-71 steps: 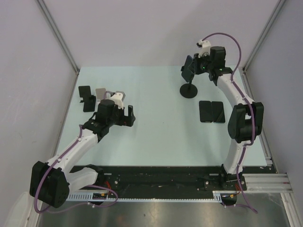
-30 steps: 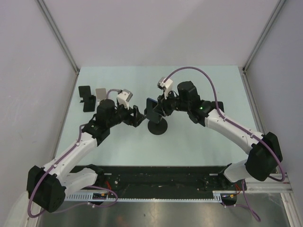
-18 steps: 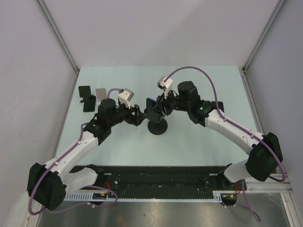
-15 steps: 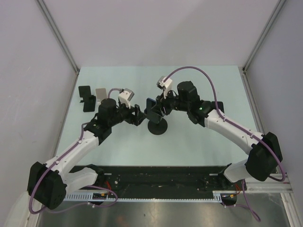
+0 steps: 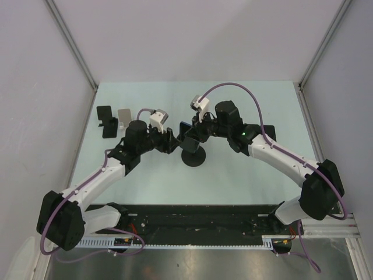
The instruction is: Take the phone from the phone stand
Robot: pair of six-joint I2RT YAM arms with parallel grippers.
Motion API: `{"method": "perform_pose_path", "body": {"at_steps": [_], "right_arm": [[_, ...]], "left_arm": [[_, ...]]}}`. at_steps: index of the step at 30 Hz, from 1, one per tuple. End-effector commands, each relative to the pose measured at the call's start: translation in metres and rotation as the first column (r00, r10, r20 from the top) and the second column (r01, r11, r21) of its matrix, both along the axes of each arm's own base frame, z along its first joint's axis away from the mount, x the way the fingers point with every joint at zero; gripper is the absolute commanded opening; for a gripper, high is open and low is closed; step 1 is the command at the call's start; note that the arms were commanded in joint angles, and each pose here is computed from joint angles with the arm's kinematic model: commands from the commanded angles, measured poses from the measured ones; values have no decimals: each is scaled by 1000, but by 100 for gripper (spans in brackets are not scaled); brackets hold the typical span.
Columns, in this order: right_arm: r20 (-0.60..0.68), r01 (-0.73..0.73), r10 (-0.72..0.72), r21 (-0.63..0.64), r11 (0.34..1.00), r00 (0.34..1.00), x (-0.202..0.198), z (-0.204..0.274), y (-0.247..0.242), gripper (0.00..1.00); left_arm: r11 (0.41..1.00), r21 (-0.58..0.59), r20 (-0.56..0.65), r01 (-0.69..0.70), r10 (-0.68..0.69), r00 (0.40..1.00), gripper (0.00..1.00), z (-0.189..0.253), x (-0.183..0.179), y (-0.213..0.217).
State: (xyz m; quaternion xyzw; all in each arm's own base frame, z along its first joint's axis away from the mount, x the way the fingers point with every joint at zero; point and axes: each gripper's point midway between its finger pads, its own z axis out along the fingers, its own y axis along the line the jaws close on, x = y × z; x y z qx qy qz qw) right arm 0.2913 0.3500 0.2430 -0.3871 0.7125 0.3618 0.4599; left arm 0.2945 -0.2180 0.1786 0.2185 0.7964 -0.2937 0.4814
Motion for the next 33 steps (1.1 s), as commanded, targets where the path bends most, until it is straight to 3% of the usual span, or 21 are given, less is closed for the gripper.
{"method": "perform_pose_path", "body": {"at_steps": [1,8,19,33], "right_arm": [[17,-22,22,23,1000,1000,-3,7,5,0],[16,-29,29,12,999,999,-5,6,3,0],[10,-30,30,-32,999,1000,-10,0,-6,0],[-61,-122,118,-70,990,991,-30,-11,-34,0]], "left_arm": [[999,-29,92,43,-40,995,61,30,8,-11],[998,-33,106,54,-50,993,52,37,13,-15],[1000,-20,102,21,-19,995,2,33,19,-11],[997,-34,34,-69,70,997,0,20,32,17]]}}
